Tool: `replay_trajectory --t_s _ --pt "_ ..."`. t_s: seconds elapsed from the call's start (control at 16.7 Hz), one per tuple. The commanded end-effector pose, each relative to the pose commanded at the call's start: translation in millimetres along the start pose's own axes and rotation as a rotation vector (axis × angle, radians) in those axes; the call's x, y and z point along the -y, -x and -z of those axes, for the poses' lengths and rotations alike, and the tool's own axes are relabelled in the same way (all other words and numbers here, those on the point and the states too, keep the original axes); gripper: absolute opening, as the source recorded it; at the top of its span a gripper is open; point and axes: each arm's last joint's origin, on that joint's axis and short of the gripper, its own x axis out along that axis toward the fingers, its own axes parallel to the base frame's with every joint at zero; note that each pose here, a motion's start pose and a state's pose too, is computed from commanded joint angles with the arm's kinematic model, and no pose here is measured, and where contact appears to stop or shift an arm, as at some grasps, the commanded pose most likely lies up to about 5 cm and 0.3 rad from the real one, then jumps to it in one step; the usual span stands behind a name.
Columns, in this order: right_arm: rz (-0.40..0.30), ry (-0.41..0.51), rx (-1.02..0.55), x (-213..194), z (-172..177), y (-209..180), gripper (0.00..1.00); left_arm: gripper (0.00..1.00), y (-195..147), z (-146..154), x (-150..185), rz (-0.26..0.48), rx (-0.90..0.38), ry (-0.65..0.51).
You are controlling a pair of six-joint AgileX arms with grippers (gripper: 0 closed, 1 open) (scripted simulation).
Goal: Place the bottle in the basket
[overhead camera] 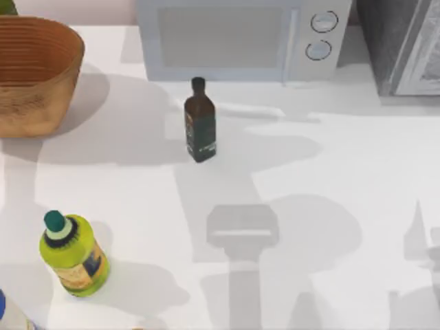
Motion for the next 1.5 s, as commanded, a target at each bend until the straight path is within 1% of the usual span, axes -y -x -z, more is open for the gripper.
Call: replay_trajectory --t_s 0.36,0.6,1.38,1.44,1.5 --pt "0.000 0.000 0.000 0 0 0 1.00 0.00 -31 18 0 0.000 0.005 0.000" --pt "0.000 0.000 0.000 0 0 0 1.00 0.00 -33 20 0 0.000 0.003 0.001" --pt "0.000 0.000 0.000 0 0 0 1.00 0.98 -33 20 0 0.000 0.003 0.001" --pt "0.000 0.000 0.000 0 0 0 1.00 1.00 -33 20 0 0.000 0.003 0.001" --pt "0.000 0.000 0.000 0 0 0 1.00 1.00 -33 20 0 0.000 0.003 0.001"
